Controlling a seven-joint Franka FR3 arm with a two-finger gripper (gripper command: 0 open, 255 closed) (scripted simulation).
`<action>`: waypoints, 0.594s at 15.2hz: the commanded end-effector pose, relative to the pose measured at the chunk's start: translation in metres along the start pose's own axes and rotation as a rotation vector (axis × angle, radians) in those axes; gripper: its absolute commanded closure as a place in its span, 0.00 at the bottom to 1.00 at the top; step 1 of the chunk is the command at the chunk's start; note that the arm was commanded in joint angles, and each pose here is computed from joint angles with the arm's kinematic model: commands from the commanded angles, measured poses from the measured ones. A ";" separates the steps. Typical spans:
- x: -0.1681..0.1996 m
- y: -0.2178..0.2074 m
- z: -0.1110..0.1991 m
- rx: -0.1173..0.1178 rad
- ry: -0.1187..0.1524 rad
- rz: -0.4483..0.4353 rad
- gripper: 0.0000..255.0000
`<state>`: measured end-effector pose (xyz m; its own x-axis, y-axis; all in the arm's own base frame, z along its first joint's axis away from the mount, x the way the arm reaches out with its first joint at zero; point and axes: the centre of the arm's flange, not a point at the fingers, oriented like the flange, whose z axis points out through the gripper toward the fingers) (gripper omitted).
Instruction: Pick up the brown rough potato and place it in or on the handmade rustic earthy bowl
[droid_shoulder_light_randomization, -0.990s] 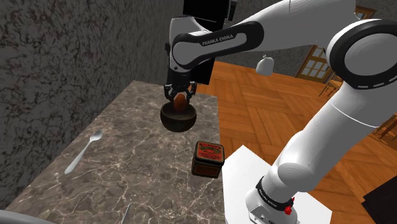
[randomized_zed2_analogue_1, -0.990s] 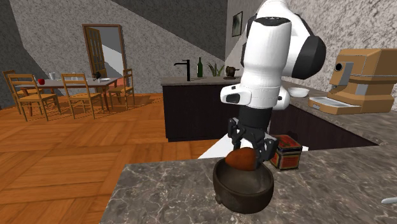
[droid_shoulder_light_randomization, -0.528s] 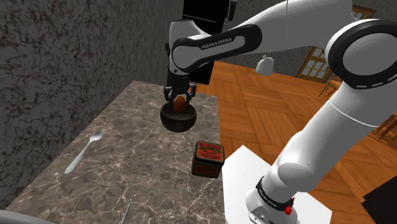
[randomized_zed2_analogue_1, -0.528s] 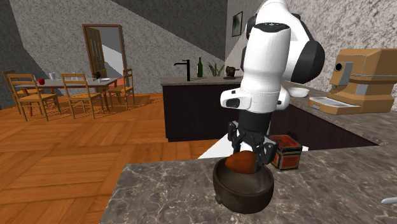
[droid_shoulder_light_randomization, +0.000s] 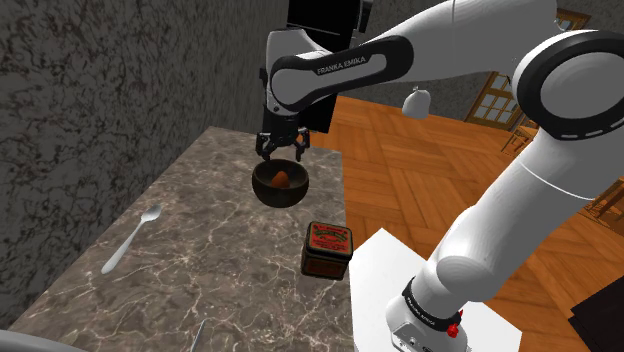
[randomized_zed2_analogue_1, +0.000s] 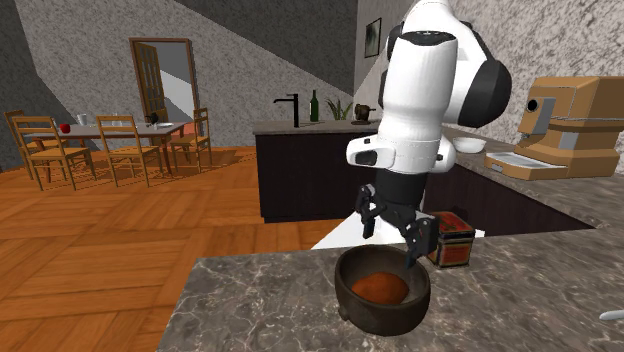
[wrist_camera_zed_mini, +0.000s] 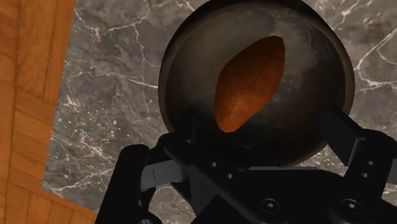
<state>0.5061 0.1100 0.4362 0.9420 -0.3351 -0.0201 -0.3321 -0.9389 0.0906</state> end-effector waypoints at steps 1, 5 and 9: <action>0.000 -0.001 -0.021 0.000 0.000 0.000 0.00; 0.000 -0.001 -0.044 0.000 0.000 0.000 0.00; 0.000 -0.001 -0.044 0.000 0.000 0.000 0.00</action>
<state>0.5083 0.1141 0.4800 0.9420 -0.3351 -0.0203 -0.3321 -0.9389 0.0907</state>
